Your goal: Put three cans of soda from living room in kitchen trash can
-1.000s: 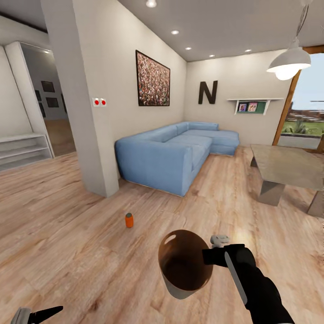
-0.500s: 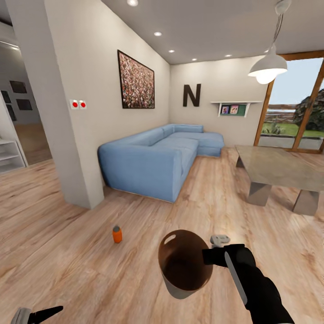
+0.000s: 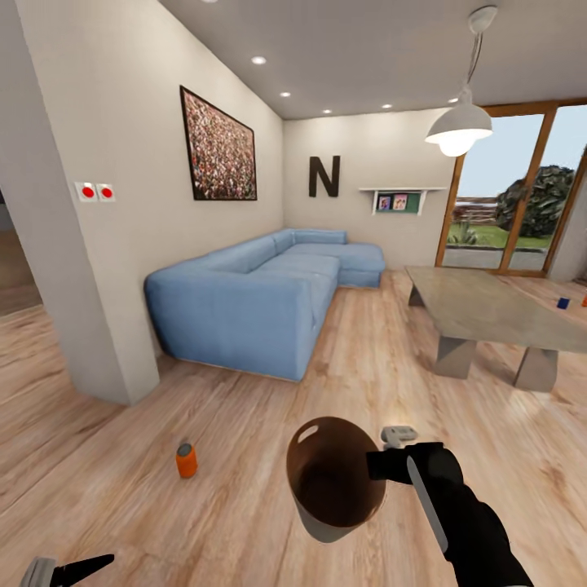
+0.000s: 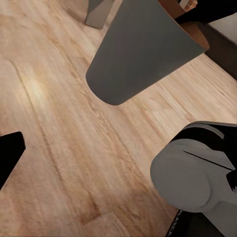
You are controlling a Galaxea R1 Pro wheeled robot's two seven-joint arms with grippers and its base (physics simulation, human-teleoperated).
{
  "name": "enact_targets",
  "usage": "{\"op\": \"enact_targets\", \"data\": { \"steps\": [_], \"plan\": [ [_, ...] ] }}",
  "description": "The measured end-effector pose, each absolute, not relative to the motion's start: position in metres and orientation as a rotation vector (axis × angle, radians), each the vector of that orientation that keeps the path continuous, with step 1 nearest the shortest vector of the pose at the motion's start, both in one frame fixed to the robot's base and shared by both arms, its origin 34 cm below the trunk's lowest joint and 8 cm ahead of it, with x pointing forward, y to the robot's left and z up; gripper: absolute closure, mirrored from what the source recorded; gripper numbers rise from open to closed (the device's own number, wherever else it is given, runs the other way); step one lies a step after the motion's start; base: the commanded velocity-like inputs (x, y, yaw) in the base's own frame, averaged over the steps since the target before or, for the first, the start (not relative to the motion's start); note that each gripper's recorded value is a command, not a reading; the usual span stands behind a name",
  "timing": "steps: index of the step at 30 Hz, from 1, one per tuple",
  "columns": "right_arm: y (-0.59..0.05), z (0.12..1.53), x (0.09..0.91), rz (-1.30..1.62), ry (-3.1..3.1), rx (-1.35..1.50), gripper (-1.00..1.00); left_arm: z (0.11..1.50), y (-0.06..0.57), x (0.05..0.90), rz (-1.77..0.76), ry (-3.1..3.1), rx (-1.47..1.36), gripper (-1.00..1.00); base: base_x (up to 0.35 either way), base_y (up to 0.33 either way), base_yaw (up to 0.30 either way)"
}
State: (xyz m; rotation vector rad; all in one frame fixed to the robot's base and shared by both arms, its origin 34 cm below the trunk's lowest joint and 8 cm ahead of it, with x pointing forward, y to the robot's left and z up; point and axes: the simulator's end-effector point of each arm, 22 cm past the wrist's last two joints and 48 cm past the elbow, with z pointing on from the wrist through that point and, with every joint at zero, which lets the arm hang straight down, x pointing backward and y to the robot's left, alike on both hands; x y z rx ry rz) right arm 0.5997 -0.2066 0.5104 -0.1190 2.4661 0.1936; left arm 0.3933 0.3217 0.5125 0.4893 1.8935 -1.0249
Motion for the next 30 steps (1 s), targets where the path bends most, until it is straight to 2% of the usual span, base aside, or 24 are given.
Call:
{"op": "enact_targets", "data": {
  "steps": [15, 30],
  "plan": [
    [-0.2059, 0.5107, 0.5996, 0.196, 2.466, -0.119, 1.00, 0.5124, 0.3216, 0.3932, -1.025, 1.894, 0.490, -1.00, 0.319, 0.173, -0.005],
    [-0.2078, 0.5107, 0.5999, 0.188, 2.466, -0.119, 1.00, 0.5127, 0.3230, 0.3938, -1.018, 1.892, 0.489, -1.00, 0.036, 0.013, 0.000]
  ]
}}
